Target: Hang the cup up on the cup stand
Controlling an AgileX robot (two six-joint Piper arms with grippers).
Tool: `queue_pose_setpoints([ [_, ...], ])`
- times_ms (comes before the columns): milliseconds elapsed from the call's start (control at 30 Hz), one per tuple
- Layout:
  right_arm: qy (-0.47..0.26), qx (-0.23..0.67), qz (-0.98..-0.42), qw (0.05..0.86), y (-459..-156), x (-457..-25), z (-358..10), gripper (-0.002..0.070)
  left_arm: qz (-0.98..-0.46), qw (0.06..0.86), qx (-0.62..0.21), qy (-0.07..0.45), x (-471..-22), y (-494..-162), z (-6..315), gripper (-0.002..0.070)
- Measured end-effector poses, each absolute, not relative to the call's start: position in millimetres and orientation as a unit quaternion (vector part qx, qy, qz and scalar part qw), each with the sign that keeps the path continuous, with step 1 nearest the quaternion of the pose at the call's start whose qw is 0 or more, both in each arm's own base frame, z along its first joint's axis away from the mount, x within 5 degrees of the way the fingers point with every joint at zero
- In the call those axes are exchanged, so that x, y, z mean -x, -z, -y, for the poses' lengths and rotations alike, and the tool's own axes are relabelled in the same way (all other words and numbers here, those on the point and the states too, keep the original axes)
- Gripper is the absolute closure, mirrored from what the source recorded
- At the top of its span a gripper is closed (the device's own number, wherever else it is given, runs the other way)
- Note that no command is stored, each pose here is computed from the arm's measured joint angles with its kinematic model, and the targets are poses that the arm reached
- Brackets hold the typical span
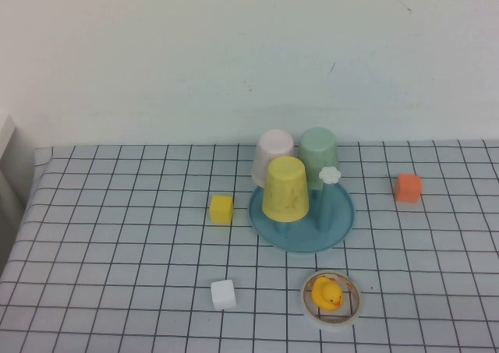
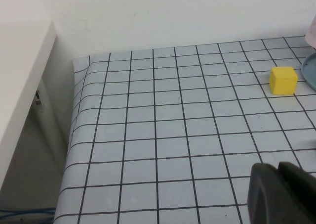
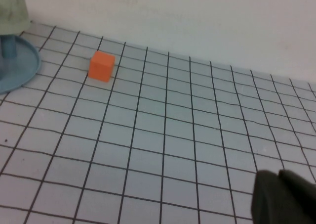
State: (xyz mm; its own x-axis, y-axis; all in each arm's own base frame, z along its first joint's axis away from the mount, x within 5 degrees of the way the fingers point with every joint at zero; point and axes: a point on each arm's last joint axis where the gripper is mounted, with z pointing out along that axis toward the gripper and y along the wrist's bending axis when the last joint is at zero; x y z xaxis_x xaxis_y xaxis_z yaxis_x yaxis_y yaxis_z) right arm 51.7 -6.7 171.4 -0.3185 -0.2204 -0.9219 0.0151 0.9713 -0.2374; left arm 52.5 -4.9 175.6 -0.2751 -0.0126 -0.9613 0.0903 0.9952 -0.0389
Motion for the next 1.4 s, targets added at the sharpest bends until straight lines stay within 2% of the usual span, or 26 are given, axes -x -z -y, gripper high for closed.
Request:
queue_pose_setpoints([
  [400,0.080,0.033,-0.811,0.579,-171.5,-51.2,6.8,0.0678,-0.797,0.602,-0.024,0.043,-52.5,-175.6,4.9,0.0675],
  [1400,0.079,0.031,-0.811,0.579,-171.5,-51.2,6.8,0.0678,-0.797,0.602,-0.025,0.042,-52.5,-175.6,4.8,0.0676],
])
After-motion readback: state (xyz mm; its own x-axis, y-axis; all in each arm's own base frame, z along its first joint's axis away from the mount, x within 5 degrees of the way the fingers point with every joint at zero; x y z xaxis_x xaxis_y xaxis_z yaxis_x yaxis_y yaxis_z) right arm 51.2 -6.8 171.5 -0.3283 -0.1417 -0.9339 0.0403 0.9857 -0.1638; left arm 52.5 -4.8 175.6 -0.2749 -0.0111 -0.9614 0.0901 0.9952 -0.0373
